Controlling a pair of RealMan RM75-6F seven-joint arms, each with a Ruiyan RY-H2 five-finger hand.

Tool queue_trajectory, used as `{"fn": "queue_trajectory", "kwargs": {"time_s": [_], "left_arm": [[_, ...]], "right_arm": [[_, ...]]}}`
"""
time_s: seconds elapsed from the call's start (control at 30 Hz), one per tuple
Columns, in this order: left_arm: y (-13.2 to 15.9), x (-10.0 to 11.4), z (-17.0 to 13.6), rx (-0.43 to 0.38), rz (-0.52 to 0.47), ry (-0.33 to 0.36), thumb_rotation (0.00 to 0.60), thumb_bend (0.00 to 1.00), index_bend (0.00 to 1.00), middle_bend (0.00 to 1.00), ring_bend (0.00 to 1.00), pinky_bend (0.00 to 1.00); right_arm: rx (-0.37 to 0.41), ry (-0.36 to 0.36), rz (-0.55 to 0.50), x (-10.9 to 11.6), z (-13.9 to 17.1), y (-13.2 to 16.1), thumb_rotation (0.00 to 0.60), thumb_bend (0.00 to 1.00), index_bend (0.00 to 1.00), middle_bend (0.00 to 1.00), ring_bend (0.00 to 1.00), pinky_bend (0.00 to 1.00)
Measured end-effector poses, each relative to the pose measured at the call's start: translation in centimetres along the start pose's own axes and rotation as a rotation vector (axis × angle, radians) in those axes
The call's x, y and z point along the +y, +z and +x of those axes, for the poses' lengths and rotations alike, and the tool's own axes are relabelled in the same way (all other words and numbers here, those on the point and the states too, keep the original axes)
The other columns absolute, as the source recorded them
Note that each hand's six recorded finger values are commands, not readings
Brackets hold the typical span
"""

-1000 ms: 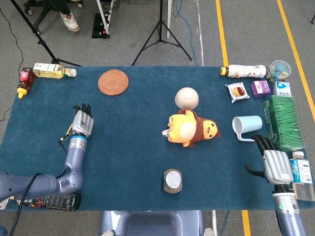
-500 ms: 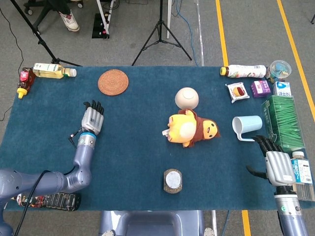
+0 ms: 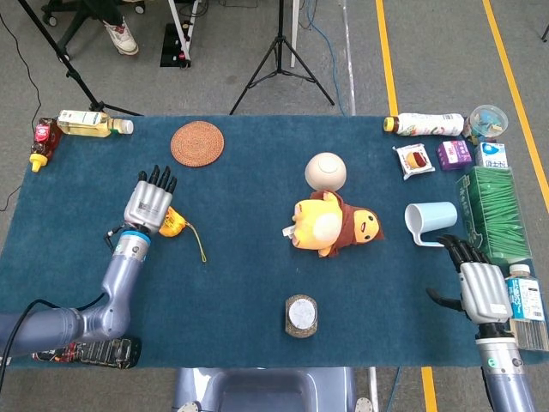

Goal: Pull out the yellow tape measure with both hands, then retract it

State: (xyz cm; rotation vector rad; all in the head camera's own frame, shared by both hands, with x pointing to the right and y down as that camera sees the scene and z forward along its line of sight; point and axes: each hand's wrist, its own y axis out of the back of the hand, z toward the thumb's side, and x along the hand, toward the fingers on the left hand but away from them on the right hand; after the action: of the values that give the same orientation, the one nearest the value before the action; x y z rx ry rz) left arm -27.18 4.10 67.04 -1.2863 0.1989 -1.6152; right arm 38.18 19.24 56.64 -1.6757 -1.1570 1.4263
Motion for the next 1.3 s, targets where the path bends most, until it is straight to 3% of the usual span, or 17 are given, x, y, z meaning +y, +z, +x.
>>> {"fn": "queue_trajectory", "kwargs": {"time_s": [0.13,0.27,0.53,0.73,1.13,1.3], "left_arm": [[-0.3,-0.4,-0.6,-0.043,-0.168,-0.006,0.600,0.21,0.21,0.07,0.03,0.23],[-0.7,-0.6,-1.1,-0.096,-0.318,-0.004,0.600,0.29,0.24,0.13,0.10,0.29],[-1.3,-1.4,-0.5,-0.161,-0.508,-0.015,0.600,0.33,0.27,0.16,0.12,0.31],[-2.3,-2.7,0.8,-0.156,-0.529,-0.029,0.600,0.35,0.33,0.18,0.12,0.31],[-1.7,-4.7,3.3,-0.145,-0.461,-0.110,0.600,0.35,0.33,0.18,0.12,0.30],[-1.4,-5.2,3.8,-0.136,-0.477,-0.143,0.600,0.42,0.33,0.18,0.12,0.30]], "right_arm": [[0.004,0.002,0.001,-0.1,0.0,0.2,0.600,0.20,0.17,0.17,0.18,0.22],[0.010,-0.002,0.004,0.0,0.0,0.4,0.600,0.20,0.17,0.17,0.18,0.22],[0.010,-0.006,0.011,0.3,0.2,0.7,0.600,0.20,0.17,0.17,0.18,0.22],[0.010,-0.008,0.017,0.4,0.4,1.0,0.600,0.20,0.17,0.17,0.18,0.22],[0.011,-0.007,0.025,0.5,0.6,1.7,0.600,0.20,0.17,0.17,0.19,0.22],[0.008,-0.008,0.029,0.6,0.7,1.9,0.600,0.20,0.17,0.17,0.19,0.22]]}}
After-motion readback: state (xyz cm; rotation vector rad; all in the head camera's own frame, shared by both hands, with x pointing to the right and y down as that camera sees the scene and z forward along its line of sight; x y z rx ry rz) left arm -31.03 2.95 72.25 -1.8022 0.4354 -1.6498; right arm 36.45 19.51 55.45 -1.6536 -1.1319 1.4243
